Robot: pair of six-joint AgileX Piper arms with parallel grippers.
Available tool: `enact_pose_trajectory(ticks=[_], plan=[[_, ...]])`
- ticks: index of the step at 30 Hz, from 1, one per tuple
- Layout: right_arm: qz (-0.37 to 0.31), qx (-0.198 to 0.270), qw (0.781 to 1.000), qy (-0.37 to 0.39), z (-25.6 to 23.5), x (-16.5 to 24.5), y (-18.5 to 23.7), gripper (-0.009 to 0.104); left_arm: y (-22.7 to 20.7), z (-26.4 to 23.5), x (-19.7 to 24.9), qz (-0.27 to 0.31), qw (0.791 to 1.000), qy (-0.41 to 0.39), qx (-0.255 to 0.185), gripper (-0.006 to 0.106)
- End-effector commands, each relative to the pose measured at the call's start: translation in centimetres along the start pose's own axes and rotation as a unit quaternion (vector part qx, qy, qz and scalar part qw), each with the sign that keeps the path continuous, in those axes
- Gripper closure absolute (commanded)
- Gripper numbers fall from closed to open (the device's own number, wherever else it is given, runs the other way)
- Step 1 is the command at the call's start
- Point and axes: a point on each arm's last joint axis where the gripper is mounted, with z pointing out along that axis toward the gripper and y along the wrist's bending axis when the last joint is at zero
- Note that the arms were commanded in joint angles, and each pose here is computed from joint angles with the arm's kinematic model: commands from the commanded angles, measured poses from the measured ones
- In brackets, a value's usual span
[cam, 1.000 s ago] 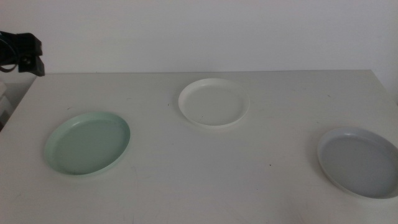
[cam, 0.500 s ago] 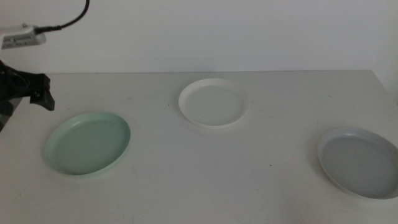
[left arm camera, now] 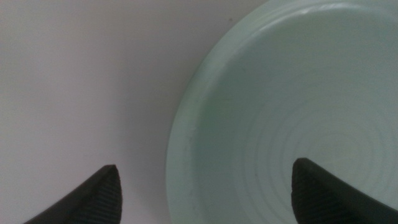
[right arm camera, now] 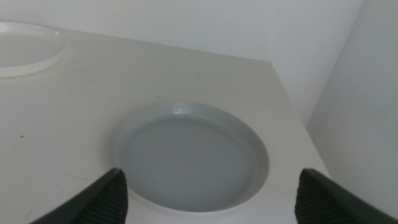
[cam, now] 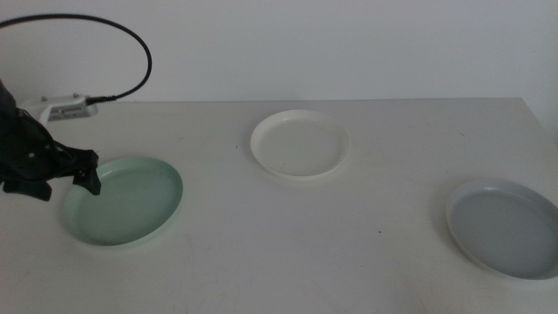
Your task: Stack the three bowls on top of each other.
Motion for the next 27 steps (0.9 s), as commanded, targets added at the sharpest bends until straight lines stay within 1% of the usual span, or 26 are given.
enact_pose_trajectory(ticks=[1, 6, 9, 11, 17, 18, 21, 23, 24, 27], plan=[[-0.006, 0.010, 0.999, -0.053, -0.3, -1.0, -0.2, 0.019, -0.1, -1.6, -1.3, -0.004, 0.999, -0.048, 0.001, -0.005], [-0.006, 0.010, 0.999, -0.053, -0.3, -1.0, -0.2, 0.019, 0.0, -0.3, -1.2, -0.008, 0.999, -0.035, 0.003, -0.004], [-0.006, 0.010, 0.999, -0.053, -0.3, -1.0, -0.2, 0.019, 0.2, 0.3, -1.1, -0.008, 1.000, -0.026, 0.003, 0.003], [-0.006, 0.010, 0.999, -0.053, -0.3, -1.0, -0.2, 0.019, 0.2, 0.8, -0.9, -0.009, 1.000, -0.015, 0.005, 0.013], [-0.006, 0.010, 0.999, -0.053, -0.3, -1.0, -0.2, 0.019, 0.3, 1.9, -0.6, -0.014, 1.000, 0.005, 0.011, 0.052], [-0.006, 0.010, 0.999, -0.053, -0.3, -1.0, -0.2, 0.019, 0.3, 1.9, -0.6, -0.014, 1.000, 0.005, 0.011, 0.057], [-0.006, 0.010, 0.999, -0.053, -0.3, -1.0, -0.2, 0.019, 0.3, 1.9, -0.6, -0.014, 1.000, 0.005, 0.010, 0.080], [-0.006, 0.010, 0.999, -0.053, -0.3, -1.0, -0.2, 0.019, 0.3, 1.9, -0.6, -0.015, 1.000, 0.004, 0.010, 0.098], [-0.006, 0.010, 0.999, -0.053, -0.3, -1.0, -0.2, 0.019, 0.3, 1.9, -0.6, -0.016, 1.000, 0.004, 0.011, 0.100], [-0.006, 0.010, 0.999, -0.053, -0.3, -1.0, -0.2, 0.019, 0.4, 1.1, -0.5, -0.021, 1.000, 0.007, 0.015, 0.100]])
